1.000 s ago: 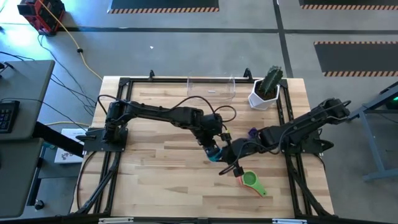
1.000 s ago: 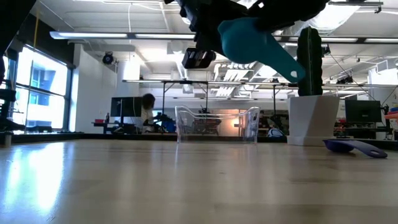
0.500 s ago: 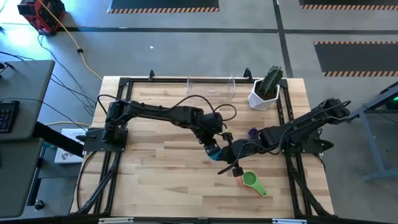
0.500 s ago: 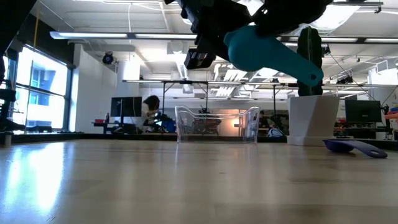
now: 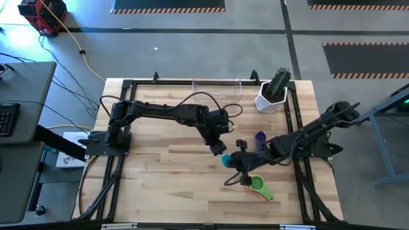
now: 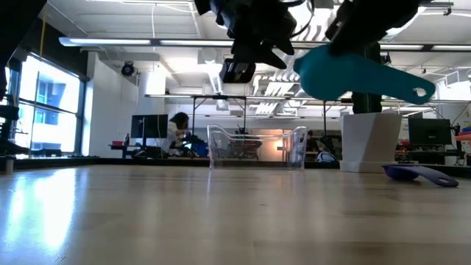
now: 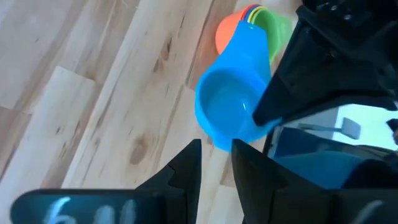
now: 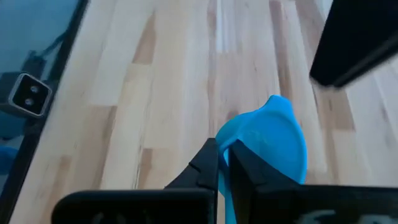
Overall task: Nest measuring cups in basket
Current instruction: Stack the light blue measuring cup on top of the green measuring cup, then stack the purple measuring cup on top of the light blue measuring cup
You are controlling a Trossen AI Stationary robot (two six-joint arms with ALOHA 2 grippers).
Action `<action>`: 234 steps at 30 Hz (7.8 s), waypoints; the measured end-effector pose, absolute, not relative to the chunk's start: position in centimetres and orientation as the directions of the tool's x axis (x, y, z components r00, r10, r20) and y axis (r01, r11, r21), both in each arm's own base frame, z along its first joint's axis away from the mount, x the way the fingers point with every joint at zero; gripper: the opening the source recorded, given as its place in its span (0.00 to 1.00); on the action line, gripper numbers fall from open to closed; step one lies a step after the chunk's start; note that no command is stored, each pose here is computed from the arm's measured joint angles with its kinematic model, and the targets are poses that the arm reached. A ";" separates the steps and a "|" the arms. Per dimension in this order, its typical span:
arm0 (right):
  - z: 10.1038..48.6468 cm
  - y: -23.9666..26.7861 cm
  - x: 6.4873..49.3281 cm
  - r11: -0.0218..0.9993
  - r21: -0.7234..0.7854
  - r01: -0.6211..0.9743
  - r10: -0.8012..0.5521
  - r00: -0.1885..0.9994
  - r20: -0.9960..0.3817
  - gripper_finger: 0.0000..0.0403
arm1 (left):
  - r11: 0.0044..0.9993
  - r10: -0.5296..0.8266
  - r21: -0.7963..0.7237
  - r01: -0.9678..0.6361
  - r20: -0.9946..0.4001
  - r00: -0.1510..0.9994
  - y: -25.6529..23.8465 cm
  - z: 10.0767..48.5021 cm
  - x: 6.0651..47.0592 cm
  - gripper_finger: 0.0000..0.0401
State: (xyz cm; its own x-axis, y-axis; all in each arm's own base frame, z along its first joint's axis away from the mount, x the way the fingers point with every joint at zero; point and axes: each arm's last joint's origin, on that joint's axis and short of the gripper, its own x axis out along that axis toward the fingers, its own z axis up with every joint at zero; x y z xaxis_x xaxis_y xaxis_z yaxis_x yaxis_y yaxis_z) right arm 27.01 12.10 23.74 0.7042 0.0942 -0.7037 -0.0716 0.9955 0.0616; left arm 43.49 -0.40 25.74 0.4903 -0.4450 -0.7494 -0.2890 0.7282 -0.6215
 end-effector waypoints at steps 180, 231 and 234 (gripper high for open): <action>33.7 7.6 17.2 0.681 -0.060 0.730 -0.365 0.267 -0.892 0.22 | 0.920 0.000 -0.203 -0.335 -0.855 0.518 -1.0 39.7 27.8 0.20; 18.9 0.7 19.4 0.448 0.079 0.891 -0.192 0.183 -0.964 0.36 | 0.880 0.138 -0.100 -0.463 -0.881 0.453 -3.3 41.9 21.1 0.20; 18.3 0.5 19.8 0.454 0.052 0.889 -0.192 0.155 -0.969 0.36 | 0.880 0.139 -0.099 -0.464 -0.880 0.453 -3.3 41.9 21.1 0.20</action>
State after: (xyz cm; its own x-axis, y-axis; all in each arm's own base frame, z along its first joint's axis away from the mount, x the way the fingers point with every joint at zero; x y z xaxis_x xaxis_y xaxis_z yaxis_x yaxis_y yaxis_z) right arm 19.77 0.52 18.31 0.1548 -0.1924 -0.9690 0.8895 0.4540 0.0519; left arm 21.08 -3.29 41.95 0.4531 0.1395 -0.8805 -0.4637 0.8804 -0.0992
